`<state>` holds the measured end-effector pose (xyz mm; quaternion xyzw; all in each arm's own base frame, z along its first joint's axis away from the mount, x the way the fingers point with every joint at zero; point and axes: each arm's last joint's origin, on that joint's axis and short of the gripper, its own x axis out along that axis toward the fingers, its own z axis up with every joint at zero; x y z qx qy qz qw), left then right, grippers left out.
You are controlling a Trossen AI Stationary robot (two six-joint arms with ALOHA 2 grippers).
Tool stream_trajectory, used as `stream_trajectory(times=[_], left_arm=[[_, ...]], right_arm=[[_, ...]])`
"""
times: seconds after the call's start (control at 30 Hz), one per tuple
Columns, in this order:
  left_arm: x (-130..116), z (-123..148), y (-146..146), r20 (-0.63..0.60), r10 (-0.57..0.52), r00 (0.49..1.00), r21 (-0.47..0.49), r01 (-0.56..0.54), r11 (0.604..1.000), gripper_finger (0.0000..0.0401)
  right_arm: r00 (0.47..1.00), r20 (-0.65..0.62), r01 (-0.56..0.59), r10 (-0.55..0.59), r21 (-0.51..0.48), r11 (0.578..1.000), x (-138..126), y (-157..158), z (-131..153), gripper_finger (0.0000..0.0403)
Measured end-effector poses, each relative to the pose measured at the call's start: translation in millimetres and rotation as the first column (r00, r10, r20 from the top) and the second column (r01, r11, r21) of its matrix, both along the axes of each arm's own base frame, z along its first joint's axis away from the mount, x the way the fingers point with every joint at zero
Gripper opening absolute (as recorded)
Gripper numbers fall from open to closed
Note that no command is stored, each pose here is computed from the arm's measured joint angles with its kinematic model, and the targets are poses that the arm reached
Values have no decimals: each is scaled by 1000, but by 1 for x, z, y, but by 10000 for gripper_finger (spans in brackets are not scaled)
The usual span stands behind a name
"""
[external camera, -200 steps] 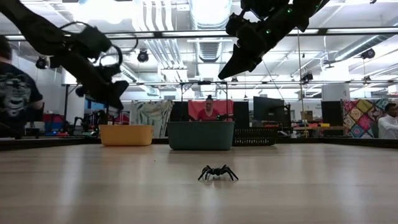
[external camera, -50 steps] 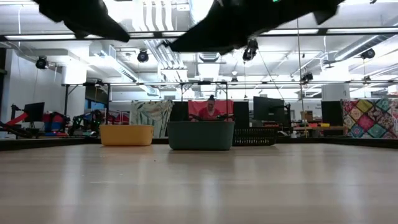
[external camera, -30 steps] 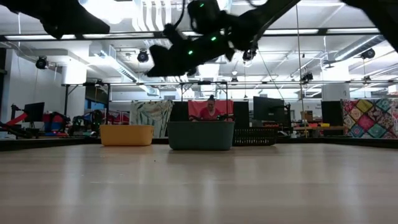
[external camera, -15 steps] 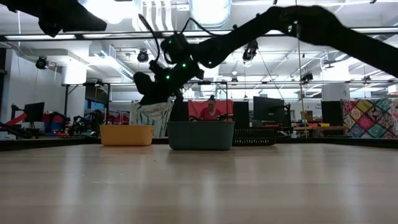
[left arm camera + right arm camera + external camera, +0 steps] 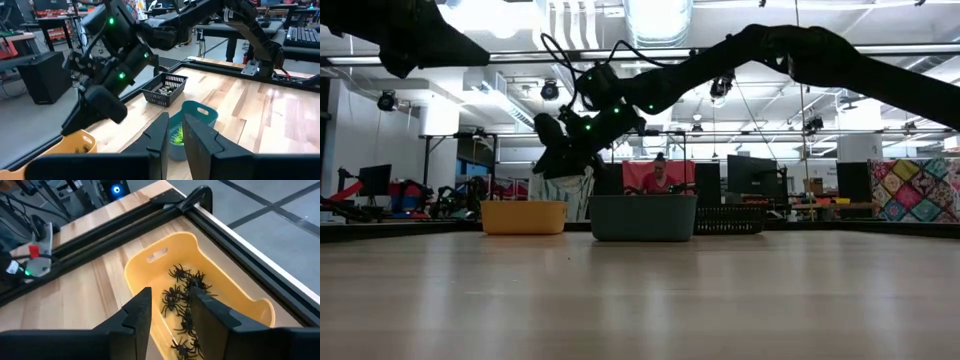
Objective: Sort Halloween decoration
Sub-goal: Return to Home Position
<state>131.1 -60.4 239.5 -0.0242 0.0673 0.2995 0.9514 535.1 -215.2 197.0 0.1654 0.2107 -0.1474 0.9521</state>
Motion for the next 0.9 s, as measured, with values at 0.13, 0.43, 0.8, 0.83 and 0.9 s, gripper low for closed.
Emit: stream_trajectory(times=[0.13,0.43,0.8,0.83,0.9], left_arm=[[0,0,0,20,5,1000,-27,-4,1000,35],[1,-11,2,-51,-92,994,-21,91,996,35],[-8,-2,16,-46,-190,981,-11,190,982,35],[-9,-1,17,-38,-194,980,-8,194,981,35],[-13,1,19,-24,-195,980,-3,195,981,35]], right_arm=[[1000,5,-15,15,6,1000,0,1,9,134],[950,92,-287,299,-121,950,5,44,55,121],[875,99,-417,475,-346,841,2,108,108,88],[870,98,-422,482,-357,834,1,111,112,86],[865,93,-431,493,-365,825,-1,116,116,82]])
